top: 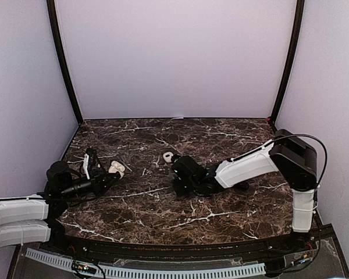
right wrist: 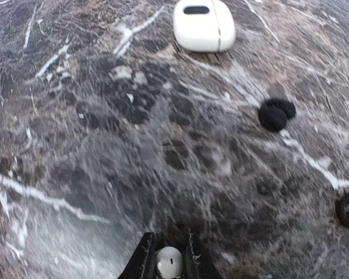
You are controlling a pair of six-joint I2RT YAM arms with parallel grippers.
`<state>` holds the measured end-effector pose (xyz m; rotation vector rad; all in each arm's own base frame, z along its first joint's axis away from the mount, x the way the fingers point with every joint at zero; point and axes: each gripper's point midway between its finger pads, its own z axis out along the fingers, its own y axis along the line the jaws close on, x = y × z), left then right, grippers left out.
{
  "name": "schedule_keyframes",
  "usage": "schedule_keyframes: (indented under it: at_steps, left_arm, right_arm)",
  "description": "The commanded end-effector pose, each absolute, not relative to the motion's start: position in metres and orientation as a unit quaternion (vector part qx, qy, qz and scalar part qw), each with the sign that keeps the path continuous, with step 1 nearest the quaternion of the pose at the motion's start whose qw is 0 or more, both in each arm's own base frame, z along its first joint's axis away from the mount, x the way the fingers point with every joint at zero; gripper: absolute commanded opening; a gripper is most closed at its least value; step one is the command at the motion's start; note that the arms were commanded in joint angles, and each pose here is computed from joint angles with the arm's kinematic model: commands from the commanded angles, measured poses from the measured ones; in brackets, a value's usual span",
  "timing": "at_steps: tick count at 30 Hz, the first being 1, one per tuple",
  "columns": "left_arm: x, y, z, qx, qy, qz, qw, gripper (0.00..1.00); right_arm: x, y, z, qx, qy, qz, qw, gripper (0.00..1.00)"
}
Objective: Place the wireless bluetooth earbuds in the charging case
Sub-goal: Move the left earbud to the center of the board.
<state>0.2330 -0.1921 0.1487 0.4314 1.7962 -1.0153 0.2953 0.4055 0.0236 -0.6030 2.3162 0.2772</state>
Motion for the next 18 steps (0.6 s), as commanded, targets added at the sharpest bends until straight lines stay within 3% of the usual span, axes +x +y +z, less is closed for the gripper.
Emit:
schedule_keyframes:
  at_steps: [1,18]
  left_arm:
    - [0.221,-0.201,0.148,0.2,0.724,-0.454,0.479,0.2]
    - [0.189,-0.254,0.139,0.323,0.689,-0.51,0.401,0.19]
  right_arm:
    - [0.262,0.363,0.0,-0.238,0.915,0.092,0.313,0.18]
    - [0.246,0.354,0.083,-0.314,0.862,0.153,0.367,0.31]
